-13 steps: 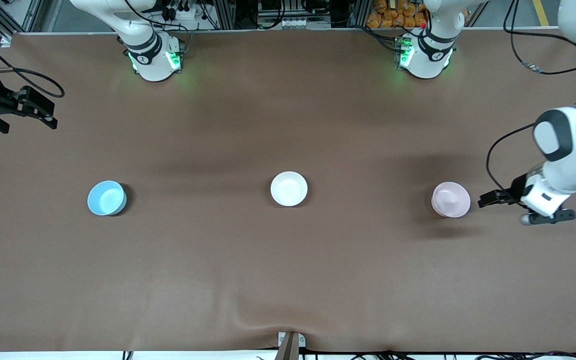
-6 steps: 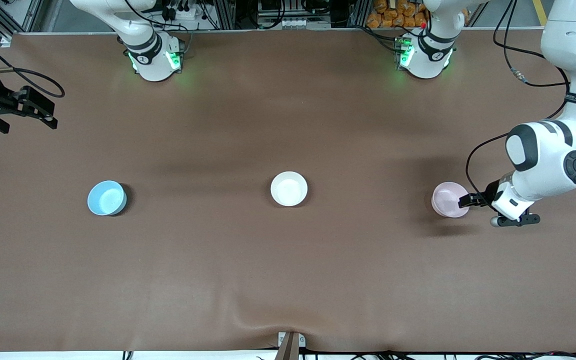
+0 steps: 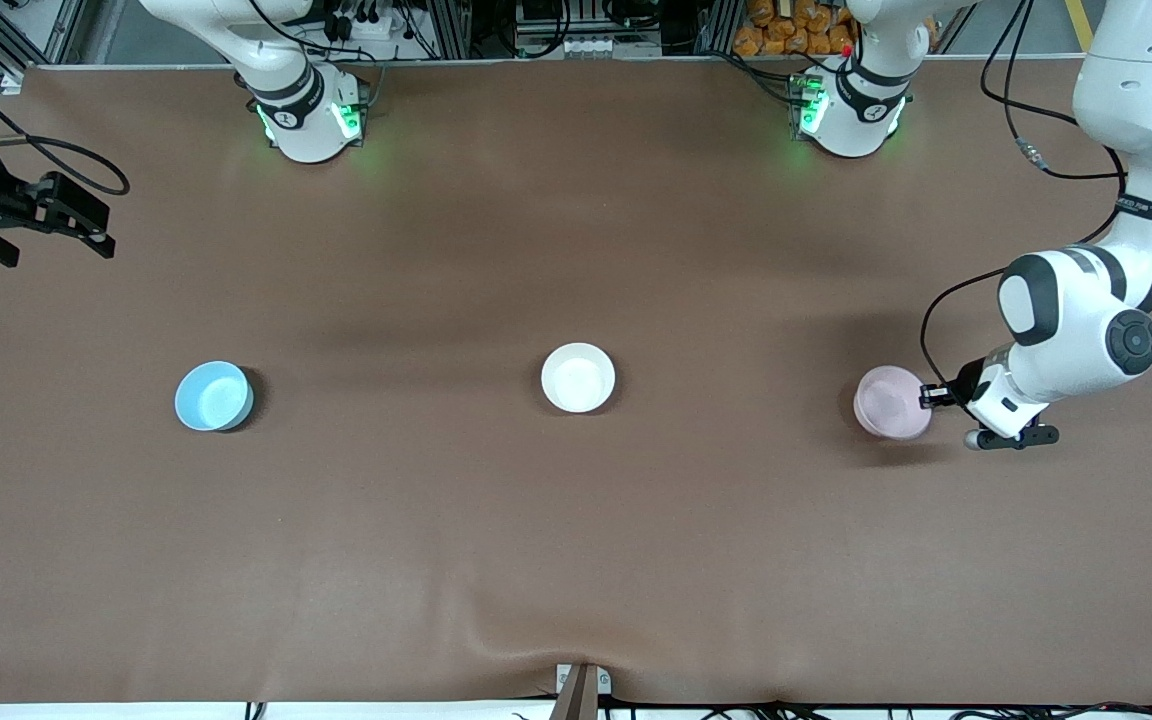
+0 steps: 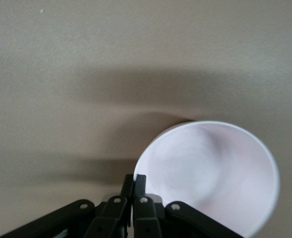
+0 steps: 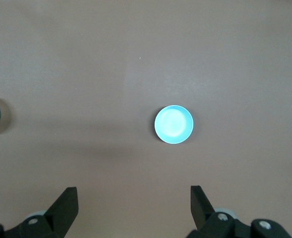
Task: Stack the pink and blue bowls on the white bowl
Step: 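Carry the pink bowl with the left gripper over the white bowl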
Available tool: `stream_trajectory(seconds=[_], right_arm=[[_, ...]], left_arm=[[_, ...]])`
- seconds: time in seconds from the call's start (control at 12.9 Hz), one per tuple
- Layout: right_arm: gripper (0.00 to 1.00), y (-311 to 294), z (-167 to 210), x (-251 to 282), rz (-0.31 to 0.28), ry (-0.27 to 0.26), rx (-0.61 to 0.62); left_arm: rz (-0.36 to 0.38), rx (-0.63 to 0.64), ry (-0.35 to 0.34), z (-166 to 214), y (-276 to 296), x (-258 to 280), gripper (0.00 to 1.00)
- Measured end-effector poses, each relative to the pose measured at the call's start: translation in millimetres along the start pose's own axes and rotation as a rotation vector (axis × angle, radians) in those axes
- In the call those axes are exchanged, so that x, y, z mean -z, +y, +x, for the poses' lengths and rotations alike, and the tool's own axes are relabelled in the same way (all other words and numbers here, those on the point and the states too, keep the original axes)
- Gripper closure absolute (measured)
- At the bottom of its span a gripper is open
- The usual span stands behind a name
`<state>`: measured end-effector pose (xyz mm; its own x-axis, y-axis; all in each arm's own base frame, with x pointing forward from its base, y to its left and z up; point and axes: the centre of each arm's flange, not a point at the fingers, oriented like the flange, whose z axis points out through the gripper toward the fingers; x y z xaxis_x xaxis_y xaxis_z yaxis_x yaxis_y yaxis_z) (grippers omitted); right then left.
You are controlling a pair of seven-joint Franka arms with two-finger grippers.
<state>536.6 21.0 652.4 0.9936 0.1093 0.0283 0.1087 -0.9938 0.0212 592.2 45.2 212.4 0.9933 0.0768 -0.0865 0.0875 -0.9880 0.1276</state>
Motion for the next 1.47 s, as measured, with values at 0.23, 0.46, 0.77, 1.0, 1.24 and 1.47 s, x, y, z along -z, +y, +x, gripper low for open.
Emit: stream_trajectory(seconds=[0.23,0.46,0.77,1.0,1.24,1.47], right_arm=[[0.0,0,0,0,0.0,0.0,0.0],[0.0,0,0,0,0.0,0.0,0.0],[0.0,0,0,0,0.0,0.0,0.0],[0.0,0,0,0,0.0,0.0,-0.001],[0.0,0,0,0,0.0,0.0,-0.001],[0.0,1,0,0,0.0,0.0,-0.001]], left_arm=[[0.002,-0.024,0.001,0,14,-1,0.98],[0.0,-0.055,0.008,2,33,1,0.98],[-0.043,-0.172,0.054,8,120,35,0.98],[-0.082,-0.197,0.065,6,195,72,0.98],[-0.105,-0.21,0.082,-13,289,90,0.98],[-0.139,-0.176,0.086,-42,382,94,0.98]])
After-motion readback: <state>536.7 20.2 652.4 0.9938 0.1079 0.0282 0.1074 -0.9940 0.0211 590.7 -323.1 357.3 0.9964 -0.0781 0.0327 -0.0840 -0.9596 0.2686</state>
